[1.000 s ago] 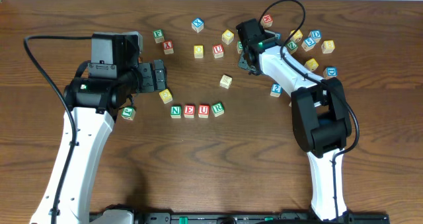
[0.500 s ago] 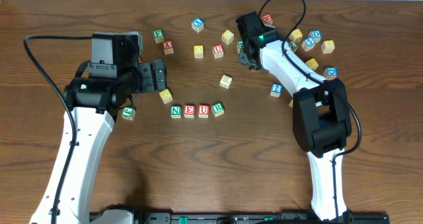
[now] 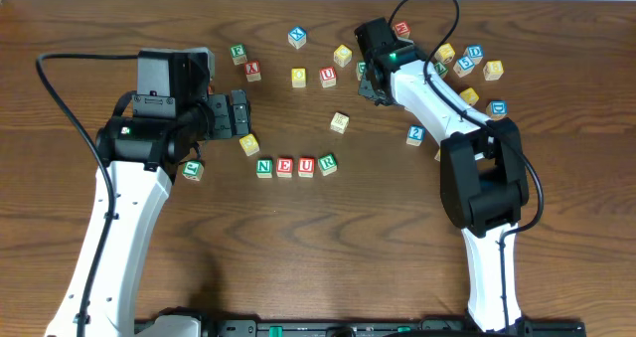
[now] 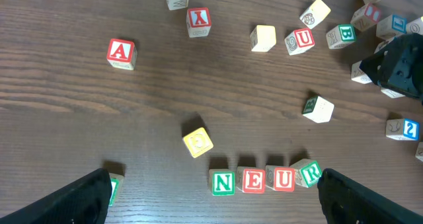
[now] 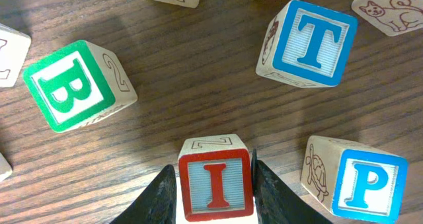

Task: Spell out NEURIPS
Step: 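Lower the right gripper and close it on the red I block, then lift the I block and carry it toward the R block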

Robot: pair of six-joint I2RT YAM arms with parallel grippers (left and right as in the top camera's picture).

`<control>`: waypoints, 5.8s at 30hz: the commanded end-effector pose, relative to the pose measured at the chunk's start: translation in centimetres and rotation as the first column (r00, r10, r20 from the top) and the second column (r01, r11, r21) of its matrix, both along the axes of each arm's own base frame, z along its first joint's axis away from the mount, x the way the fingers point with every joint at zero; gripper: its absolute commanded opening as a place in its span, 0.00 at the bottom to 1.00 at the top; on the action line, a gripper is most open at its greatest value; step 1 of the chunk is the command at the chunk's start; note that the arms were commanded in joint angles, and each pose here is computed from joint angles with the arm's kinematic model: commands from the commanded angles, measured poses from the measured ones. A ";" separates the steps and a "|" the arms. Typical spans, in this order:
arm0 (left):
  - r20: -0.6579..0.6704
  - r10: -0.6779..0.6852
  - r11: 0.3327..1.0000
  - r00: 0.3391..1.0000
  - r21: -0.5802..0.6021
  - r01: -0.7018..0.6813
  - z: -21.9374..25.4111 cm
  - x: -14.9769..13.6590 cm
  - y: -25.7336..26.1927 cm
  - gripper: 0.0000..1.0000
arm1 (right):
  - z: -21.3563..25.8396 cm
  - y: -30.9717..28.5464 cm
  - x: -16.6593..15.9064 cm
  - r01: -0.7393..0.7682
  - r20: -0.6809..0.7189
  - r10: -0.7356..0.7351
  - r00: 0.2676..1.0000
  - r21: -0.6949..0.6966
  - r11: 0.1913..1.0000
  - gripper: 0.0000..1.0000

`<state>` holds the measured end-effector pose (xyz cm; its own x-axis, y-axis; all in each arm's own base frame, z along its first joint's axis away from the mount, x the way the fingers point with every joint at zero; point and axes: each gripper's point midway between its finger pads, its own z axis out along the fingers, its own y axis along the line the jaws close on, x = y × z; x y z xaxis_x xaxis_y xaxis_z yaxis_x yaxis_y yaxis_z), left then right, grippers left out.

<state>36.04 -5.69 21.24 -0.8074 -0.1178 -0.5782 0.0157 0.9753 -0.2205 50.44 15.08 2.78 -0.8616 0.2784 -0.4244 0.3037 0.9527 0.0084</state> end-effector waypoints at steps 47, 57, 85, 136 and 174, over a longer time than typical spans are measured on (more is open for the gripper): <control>0.033 -0.006 1.000 0.999 -0.004 0.007 1.2 0.2 -0.1 0.98 | 0.4 0.3 0.2 -0.007 0.015 0.007 1.000 -0.020 1.000 0.33; 0.033 -0.006 1.000 0.999 -0.004 0.007 1.3 0.3 -0.1 0.98 | 0.1 0.3 0.2 -0.008 0.009 0.008 1.000 -0.022 1.000 0.33; 0.033 -0.006 1.000 0.999 -0.004 0.007 1.3 0.3 -0.1 0.98 | -0.7 0.0 0.0 -0.004 -0.004 0.004 1.000 -0.039 0.999 0.33; 0.033 -0.006 1.000 0.999 -0.004 0.006 1.3 0.3 -0.1 0.98 | -1.5 0.0 -0.2 -0.016 -0.020 0.015 1.000 -0.049 0.999 0.20; 0.033 -0.006 1.000 0.999 -0.004 0.007 1.2 0.2 -0.1 0.98 | 9.9 2.8 -8.1 -0.230 -0.080 0.221 0.972 -0.132 0.964 0.09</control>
<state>36.04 -5.69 21.24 -0.8074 -0.1178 -0.5782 0.0157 0.9753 -0.2205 43.26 16.52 11.45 -0.9276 0.0851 -0.3637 0.1316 0.9857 -0.1049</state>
